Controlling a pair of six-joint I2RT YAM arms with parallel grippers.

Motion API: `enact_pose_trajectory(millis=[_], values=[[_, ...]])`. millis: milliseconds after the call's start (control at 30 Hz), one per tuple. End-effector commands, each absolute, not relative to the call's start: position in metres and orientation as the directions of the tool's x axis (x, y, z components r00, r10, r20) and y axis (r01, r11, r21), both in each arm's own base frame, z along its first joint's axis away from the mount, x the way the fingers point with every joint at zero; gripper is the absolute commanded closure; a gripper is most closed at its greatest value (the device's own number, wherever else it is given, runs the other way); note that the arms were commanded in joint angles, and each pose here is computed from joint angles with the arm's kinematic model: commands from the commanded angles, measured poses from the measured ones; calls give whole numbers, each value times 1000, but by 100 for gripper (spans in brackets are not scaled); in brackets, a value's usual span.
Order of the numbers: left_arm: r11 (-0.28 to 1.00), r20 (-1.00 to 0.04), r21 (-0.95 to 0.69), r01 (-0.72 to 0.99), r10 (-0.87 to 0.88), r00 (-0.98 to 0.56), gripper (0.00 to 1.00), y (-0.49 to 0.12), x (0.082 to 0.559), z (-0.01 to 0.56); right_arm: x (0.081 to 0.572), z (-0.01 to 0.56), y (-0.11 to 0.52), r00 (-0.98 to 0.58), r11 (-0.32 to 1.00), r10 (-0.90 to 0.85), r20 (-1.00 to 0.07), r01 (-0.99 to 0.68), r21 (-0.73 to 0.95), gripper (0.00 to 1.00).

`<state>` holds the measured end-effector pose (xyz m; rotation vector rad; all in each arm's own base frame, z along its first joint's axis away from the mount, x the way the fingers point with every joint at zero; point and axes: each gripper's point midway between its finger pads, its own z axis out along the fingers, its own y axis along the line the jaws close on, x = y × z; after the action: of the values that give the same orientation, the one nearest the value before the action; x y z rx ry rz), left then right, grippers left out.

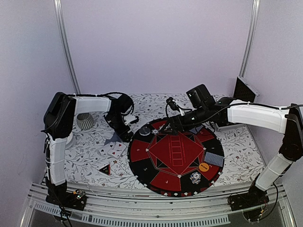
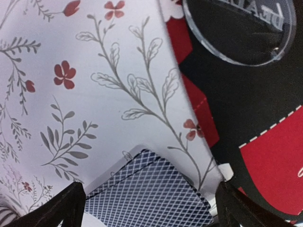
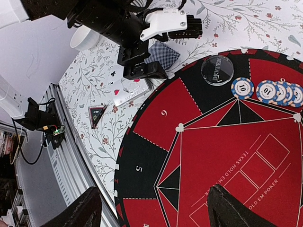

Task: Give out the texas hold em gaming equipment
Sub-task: Pick up the poker card from the center of the board.

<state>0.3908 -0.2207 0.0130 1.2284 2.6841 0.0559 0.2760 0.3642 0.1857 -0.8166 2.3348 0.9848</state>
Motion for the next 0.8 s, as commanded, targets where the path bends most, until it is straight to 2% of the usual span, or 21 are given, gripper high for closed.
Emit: enact_pose_trajectory(millis=[0, 200, 467, 567, 767], values=[[700, -68, 87, 709, 714, -697, 2, -203, 380, -8, 272, 201, 361, -693, 552, -317, -648, -690, 468, 21], [767, -45, 72, 637, 641, -766, 2, -181, 382, -10, 273, 201, 362, -695, 550, -318, -645, -690, 472, 21], [791, -6, 8, 612, 612, -791, 3, -177, 363, -25, 271, 201, 361, -694, 546, -318, -646, -691, 473, 21], [799, -9, -4, 601, 601, -799, 13, -176, 361, -30, 271, 201, 361, -693, 545, -320, -646, -692, 473, 21], [815, -115, 19, 579, 577, -808, 37, -177, 381, -9, 270, 204, 363, -692, 535, -319, -648, -695, 479, 21]])
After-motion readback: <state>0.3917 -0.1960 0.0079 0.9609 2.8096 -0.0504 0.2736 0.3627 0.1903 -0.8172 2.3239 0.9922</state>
